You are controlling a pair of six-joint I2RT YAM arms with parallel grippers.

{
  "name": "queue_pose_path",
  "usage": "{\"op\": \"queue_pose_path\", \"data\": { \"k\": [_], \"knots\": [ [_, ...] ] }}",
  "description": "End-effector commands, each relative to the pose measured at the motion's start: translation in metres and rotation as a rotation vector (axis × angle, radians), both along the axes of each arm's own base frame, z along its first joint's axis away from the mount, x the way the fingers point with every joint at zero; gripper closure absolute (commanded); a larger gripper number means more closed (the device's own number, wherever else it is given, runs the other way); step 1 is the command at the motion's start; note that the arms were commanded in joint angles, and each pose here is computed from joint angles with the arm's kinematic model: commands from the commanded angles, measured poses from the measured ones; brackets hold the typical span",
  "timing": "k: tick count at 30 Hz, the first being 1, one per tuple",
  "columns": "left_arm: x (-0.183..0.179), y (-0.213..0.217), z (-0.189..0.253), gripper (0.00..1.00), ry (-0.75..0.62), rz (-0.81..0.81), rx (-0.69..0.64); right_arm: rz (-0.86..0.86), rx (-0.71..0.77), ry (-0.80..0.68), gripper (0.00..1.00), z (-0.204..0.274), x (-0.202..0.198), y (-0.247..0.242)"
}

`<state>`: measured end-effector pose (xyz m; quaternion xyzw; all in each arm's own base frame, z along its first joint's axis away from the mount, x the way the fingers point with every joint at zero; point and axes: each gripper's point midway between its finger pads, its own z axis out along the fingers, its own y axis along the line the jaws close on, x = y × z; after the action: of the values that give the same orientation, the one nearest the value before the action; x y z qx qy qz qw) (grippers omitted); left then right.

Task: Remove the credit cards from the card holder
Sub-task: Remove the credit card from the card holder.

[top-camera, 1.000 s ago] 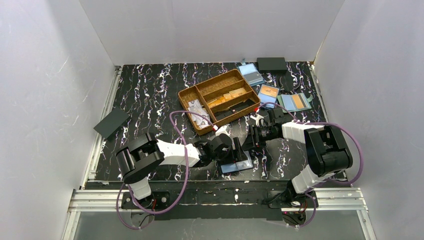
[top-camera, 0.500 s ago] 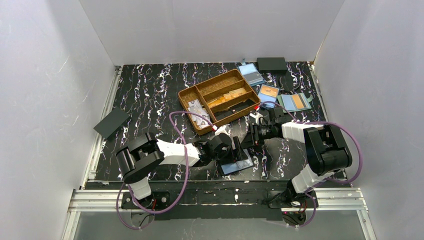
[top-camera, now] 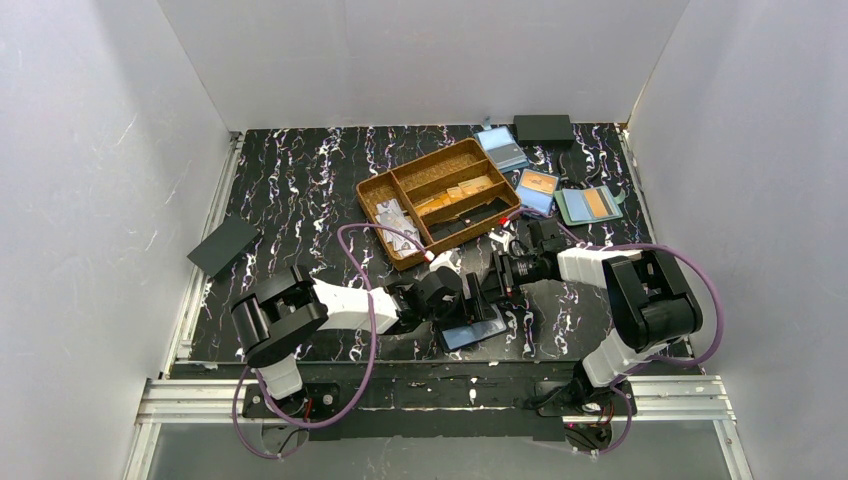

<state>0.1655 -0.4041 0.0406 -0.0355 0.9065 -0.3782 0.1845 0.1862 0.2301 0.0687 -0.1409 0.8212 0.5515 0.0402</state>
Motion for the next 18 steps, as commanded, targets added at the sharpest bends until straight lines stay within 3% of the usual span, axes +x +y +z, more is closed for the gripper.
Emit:
{"op": "queue_pose_path", "data": {
  "k": [1, 10, 18],
  "knots": [
    [-0.006, 0.038, -0.046, 0.27, 0.049, 0.040, 0.172, 0.063, 0.065, 0.069, 0.61, 0.013, -0.020, 0.006],
    [-0.006, 0.043, -0.043, 0.27, 0.047, 0.063, 0.167, 0.128, 0.132, 0.084, 0.60, 0.027, -0.032, 0.014],
    [-0.009, 0.056, -0.038, 0.49, 0.033, 0.081, 0.163, 0.165, 0.199, 0.093, 0.56, 0.042, -0.034, 0.016]
  ]
}}
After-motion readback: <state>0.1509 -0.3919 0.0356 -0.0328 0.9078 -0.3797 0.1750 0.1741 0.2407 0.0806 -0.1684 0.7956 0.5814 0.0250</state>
